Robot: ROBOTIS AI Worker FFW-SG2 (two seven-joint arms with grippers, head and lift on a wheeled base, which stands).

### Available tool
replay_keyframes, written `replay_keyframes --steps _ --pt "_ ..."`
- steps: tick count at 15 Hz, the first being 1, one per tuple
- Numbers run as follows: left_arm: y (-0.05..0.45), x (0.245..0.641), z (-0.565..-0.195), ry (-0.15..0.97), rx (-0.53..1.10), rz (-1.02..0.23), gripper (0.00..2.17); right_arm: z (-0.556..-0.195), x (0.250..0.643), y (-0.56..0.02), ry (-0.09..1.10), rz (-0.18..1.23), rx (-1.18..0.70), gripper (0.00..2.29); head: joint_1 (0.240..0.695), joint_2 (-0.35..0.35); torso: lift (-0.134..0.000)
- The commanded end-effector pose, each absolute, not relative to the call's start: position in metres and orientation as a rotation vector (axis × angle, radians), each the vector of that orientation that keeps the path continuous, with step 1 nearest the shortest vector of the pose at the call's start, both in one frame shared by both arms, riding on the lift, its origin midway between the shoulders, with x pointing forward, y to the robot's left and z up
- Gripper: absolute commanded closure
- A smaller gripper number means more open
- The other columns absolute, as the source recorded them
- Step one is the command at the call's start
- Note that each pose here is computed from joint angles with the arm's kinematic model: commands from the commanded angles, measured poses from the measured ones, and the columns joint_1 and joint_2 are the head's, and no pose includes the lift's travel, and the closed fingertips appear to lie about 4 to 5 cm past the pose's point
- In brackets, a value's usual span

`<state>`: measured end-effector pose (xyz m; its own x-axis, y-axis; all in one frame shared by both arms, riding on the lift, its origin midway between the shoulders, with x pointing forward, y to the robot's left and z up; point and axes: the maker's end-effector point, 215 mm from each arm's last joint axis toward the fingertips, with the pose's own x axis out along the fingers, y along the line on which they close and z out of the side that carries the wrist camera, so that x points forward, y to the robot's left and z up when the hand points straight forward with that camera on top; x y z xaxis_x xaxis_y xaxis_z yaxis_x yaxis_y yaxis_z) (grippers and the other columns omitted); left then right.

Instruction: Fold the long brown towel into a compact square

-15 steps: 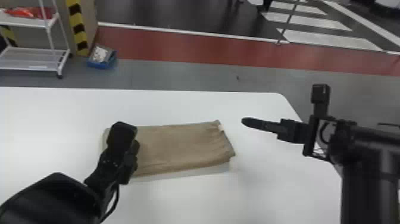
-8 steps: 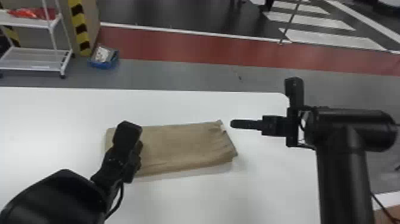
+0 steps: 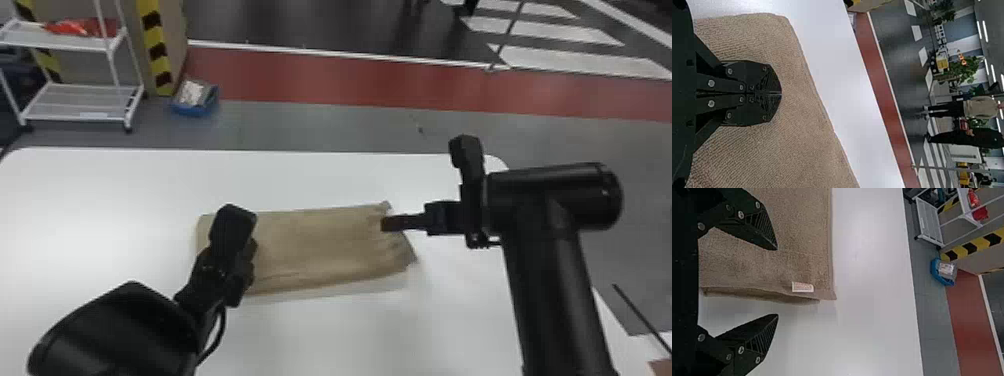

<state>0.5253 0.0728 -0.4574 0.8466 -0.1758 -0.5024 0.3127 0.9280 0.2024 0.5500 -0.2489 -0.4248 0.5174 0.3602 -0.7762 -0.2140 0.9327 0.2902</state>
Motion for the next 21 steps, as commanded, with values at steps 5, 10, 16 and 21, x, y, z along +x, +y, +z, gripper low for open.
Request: replay_keyframes --steps 5,10,16,21 --pt "0.075 0.527 -0.456 0.498 0.279 -0.258 2.13 -0.447 0.551 -0.229 1.059 0.334 0.083 0.32 0.695 -0.166 -0.125" --pt "0.080 0.528 -0.457 0.501 0.282 -0.252 2.13 -0.454 0.545 -0.224 1.110 0.313 0.066 0.61 0.695 -0.151 -0.125" --pt "0.079 0.530 -0.462 0.512 0.280 -0.260 2.13 -0.431 0.548 -0.209 1.052 0.375 0.155 1.51 0.695 -0.140 -0.125" --pt "0.070 0.531 -0.459 0.506 0.285 -0.271 2.13 -0.386 0.544 -0.189 0.988 0.437 0.284 1.51 0.695 -0.129 -0.125"
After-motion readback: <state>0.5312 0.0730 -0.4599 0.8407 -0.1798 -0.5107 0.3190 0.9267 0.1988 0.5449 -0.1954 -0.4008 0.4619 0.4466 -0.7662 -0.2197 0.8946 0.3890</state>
